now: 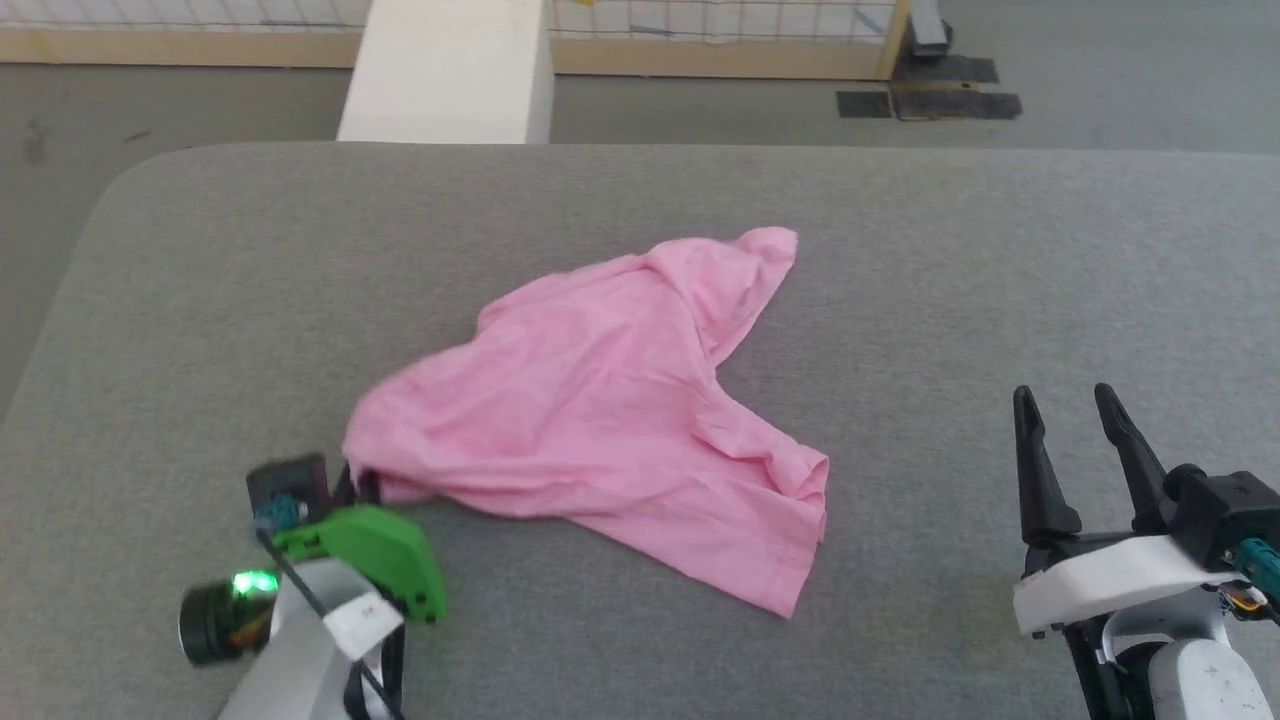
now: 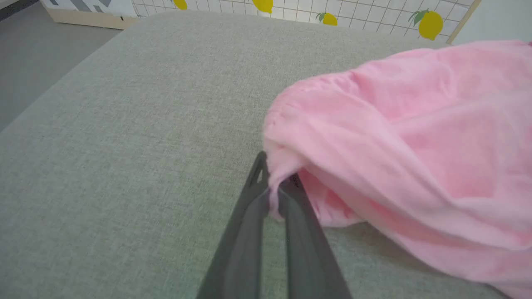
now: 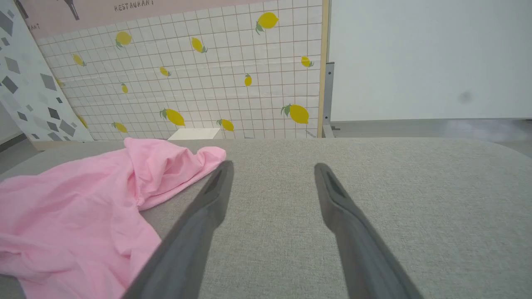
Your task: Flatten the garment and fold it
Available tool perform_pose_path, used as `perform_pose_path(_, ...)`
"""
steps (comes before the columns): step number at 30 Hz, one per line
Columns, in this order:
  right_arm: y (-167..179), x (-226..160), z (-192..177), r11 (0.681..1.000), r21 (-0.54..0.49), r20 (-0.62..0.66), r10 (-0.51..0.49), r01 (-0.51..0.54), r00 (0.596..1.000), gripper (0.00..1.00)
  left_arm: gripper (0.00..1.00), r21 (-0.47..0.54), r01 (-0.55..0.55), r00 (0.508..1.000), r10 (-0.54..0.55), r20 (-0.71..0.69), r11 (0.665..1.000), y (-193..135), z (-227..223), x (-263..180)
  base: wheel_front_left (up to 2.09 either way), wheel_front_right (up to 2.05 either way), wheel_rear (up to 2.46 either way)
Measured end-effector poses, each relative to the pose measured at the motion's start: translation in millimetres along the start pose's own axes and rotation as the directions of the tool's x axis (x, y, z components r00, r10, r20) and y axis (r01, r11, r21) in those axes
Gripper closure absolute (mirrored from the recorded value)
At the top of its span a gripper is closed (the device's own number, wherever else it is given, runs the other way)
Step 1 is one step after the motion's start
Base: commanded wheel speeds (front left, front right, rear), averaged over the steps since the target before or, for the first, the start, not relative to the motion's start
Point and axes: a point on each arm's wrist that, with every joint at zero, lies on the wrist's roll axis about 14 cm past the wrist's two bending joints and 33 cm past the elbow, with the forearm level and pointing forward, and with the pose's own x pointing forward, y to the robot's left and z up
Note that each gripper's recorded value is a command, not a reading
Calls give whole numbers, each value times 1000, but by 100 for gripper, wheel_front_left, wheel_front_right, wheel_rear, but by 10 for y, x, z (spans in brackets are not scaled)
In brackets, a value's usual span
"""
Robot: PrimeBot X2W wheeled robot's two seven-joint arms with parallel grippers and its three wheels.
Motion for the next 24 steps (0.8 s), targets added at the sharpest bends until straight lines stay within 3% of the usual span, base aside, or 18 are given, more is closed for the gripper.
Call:
perform_pose_path(2, 63, 29, 5, 1000, 2, 0, 19, -19, 1000, 0, 0, -22, -10, 997, 8, -78, 1000, 61, -199, -126, 0, 0, 0)
perform_pose_path(8, 258, 87, -2, 997, 8, -11, 75, -75, 997, 0, 0, -111, -43, 995, 33, -90, 993, 189, -254, -348, 0, 0, 0)
perform_pose_path(14, 470, 124, -3, 991, 8, -36, 137, -137, 990, 0, 0, -201, -93, 989, 113, 92, 975, 431, 50, -539, 0, 0, 0)
perform_pose_path(15, 629, 121, -130, 983, 3, -109, 183, -184, 977, 0, 0, -221, -95, 973, 138, 184, 971, 512, 244, -619, 0, 0, 0)
perform_pose_path(18, 805, 98, -341, 971, -14, -223, 229, -238, 947, 0, 0, -211, -85, 948, 144, 283, 974, 530, 523, -669, 0, 0, 0)
perform_pose_path(24, 969, 27, -891, 953, -24, -509, 250, -303, 824, 0, 0, -184, -45, 882, 126, 454, 982, 441, 993, -766, 0, 0, 0)
